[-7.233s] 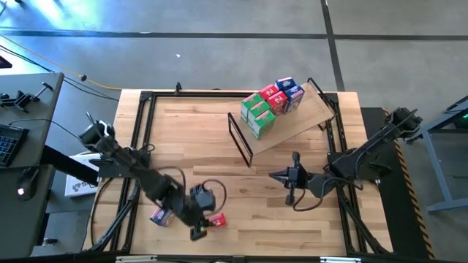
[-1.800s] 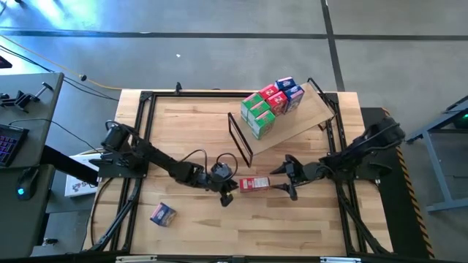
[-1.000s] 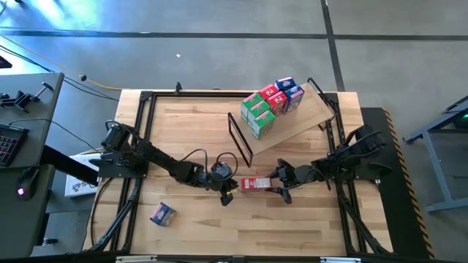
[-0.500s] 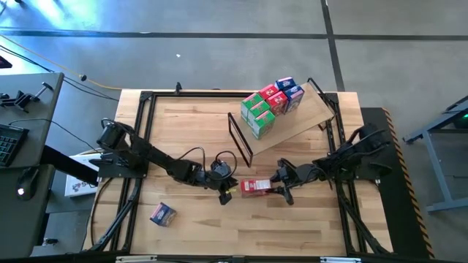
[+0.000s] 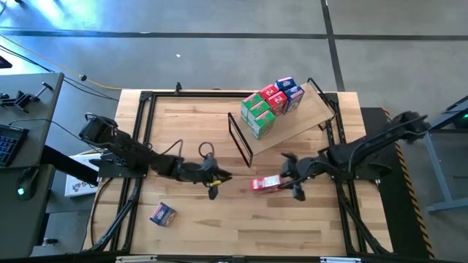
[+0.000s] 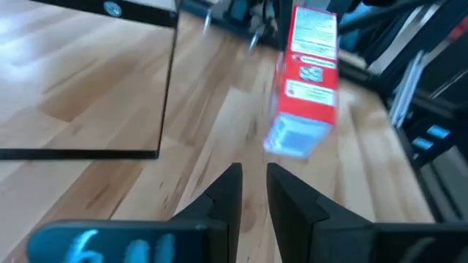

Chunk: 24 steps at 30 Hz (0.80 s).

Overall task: Stack cereal on shelf
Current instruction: Put the red cereal box on the shelf and aligned with the other red cereal boxes

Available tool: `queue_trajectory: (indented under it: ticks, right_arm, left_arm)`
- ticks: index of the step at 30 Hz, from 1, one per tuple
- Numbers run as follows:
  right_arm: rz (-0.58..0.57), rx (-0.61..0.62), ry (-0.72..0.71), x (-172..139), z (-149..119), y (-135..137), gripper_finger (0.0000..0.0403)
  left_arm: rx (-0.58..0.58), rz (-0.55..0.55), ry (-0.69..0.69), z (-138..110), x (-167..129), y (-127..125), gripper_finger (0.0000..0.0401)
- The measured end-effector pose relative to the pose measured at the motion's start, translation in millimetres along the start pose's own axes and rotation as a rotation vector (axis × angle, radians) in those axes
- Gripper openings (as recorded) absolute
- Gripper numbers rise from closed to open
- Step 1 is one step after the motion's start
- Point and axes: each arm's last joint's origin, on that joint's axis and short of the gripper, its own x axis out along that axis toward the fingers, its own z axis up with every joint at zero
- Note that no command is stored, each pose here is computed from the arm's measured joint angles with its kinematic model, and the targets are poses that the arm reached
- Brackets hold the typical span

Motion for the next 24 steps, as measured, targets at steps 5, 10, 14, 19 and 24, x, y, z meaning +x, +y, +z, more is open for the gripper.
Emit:
queue_trajectory:
  ticks: [5,10,14,19,24]
  right_arm:
    - [-0.146,-0.003,0.338,-40,30,6,0.0146]
    - [-0.258,-0.014,0.597,-42,38,-1,0.0147]
    - [-0.274,-0.042,0.711,-26,34,-9,0.0147]
    - [-0.289,-0.058,0.774,-13,31,-16,0.0147]
    - [-0.305,-0.075,0.773,-10,32,-18,0.0158]
  left_arm:
    - [-0.032,-0.039,-0.072,-6,-6,6,0.0044]
    - [-0.029,-0.042,-0.081,-6,-5,6,0.0037]
    - [-0.030,-0.035,-0.084,-6,-5,6,0.0039]
    - [-0.054,-0.065,-0.067,-7,-5,5,0.0042]
    - [-0.077,-0.096,-0.048,-7,-5,4,0.0042]
